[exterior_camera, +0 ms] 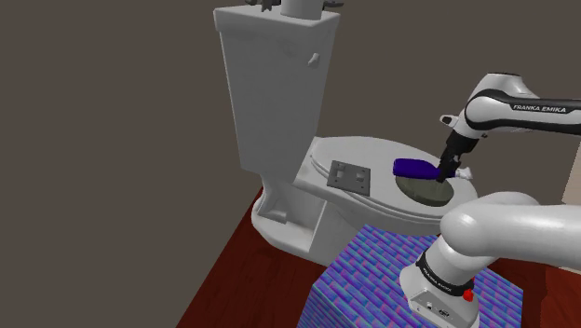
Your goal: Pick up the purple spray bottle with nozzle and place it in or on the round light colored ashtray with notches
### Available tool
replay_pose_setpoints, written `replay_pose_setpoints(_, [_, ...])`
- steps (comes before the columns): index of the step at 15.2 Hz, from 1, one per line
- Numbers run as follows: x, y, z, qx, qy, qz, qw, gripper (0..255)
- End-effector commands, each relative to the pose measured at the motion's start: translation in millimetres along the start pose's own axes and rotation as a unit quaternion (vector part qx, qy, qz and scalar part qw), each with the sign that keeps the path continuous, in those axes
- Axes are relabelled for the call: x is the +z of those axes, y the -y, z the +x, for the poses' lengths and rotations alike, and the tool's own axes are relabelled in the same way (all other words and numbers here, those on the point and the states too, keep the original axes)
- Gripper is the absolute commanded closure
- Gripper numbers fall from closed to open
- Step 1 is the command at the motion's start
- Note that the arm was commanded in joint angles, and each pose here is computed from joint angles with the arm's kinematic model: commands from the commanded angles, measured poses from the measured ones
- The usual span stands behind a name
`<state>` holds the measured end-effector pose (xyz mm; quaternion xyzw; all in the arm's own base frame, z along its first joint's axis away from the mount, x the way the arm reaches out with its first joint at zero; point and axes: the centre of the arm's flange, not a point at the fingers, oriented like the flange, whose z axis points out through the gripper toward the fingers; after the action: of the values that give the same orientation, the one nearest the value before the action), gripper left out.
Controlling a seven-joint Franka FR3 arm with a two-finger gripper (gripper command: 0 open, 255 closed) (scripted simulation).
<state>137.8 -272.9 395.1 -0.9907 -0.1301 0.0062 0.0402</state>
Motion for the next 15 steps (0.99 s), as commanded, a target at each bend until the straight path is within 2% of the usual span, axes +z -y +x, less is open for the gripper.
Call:
replay_pose_setpoints(1, [11,-2,0,0.0,0.0,0.0,1.0,255])
replay_pose_setpoints(6, [36,-4,0,0.0,0.0,0.0,1.0,255])
replay_pose_setpoints(14, [36,-4,0,0.0,0.0,0.0,1.0,255])
replay_pose_setpoints(15, [36,-4,0,0.0,0.0,0.0,1.0,0])
